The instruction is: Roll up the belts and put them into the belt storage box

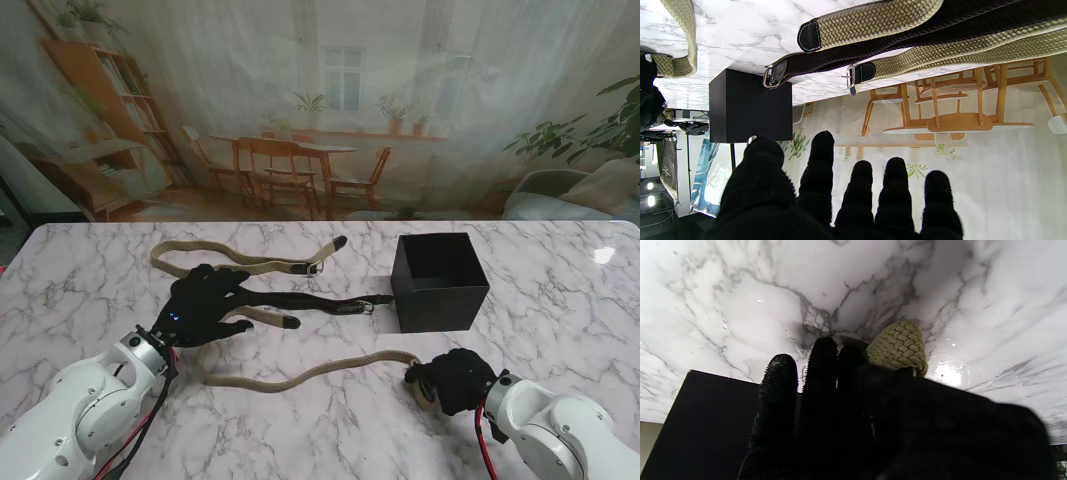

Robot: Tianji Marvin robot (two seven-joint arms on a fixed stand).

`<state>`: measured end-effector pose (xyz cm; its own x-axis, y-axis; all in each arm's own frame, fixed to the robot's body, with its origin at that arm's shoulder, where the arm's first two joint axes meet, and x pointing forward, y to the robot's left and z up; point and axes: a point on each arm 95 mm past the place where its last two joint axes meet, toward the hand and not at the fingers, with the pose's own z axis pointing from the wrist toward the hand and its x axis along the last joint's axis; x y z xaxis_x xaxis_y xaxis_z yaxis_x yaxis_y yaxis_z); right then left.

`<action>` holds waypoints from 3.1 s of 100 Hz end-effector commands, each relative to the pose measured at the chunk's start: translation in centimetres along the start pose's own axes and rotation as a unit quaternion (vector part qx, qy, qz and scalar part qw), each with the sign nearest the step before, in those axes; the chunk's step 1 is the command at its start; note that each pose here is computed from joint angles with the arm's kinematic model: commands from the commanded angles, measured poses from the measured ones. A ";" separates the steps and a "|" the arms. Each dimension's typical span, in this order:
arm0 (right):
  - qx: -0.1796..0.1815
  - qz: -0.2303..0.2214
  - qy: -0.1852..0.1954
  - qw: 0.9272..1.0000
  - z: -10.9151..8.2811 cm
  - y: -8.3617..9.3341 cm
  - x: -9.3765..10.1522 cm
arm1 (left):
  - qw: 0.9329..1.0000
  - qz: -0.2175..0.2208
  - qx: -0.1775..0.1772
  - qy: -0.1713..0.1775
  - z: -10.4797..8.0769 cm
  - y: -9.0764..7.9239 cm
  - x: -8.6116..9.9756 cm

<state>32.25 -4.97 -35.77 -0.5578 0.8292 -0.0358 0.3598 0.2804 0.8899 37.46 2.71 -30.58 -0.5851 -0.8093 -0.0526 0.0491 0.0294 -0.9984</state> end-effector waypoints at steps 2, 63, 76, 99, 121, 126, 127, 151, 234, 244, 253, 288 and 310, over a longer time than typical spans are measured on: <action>0.011 -0.003 -0.003 1.000 0.2 -0.8 0.1 | 1.000 -0.003 -0.009 0.002 0.0 0.3 0.1; -0.024 0.020 -0.011 0.999 1.4 -1.4 0.5 | 1.000 -0.005 -0.006 0.001 0.1 0.3 0.1; -0.046 0.034 -0.018 0.998 1.9 -1.8 0.6 | 1.000 -0.005 -0.007 0.002 0.1 0.4 0.1; -0.091 0.028 -0.023 0.995 2.3 -1.8 0.6 | 1.000 -0.005 -0.007 0.003 0.2 0.4 0.1; -0.108 0.025 -0.021 0.994 2.8 -1.9 0.7 | 1.000 -0.004 -0.007 0.003 0.2 0.4 0.1; -0.111 0.025 -0.020 0.993 2.9 -2.0 0.7 | 1.000 -0.004 -0.006 0.003 0.2 0.4 0.1; -0.112 0.025 -0.021 0.993 3.0 -2.0 0.7 | 1.000 -0.004 -0.006 0.003 0.2 0.4 0.1; -0.126 0.044 -0.019 0.991 3.4 -2.1 1.0 | 1.000 -0.004 -0.006 0.003 0.1 0.4 0.1; -0.023 0.050 0.027 0.998 0.8 0.6 1.3 | 1.000 -0.001 -0.004 -0.001 0.1 0.4 -0.1; -0.009 0.033 0.021 0.999 0.6 0.7 1.4 | 1.000 0.000 -0.004 -0.001 0.1 0.4 -0.1; 0.010 0.015 0.017 1.000 0.4 0.9 1.5 | 1.000 0.000 -0.005 -0.001 0.1 0.4 -0.1; -0.012 -0.042 -0.006 0.999 1.2 0.0 1.6 | 1.000 0.002 -0.005 -0.001 0.1 0.4 -0.1; -0.039 -0.032 -0.007 0.999 2.0 -0.6 2.0 | 1.000 0.002 -0.004 -0.004 0.0 0.4 -0.2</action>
<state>32.53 -2.71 -36.64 -0.5771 0.8092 -0.1106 0.2514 0.3048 0.9186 37.62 2.84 -30.69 -0.5817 -0.8113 -0.0585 0.0577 0.0306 -0.9979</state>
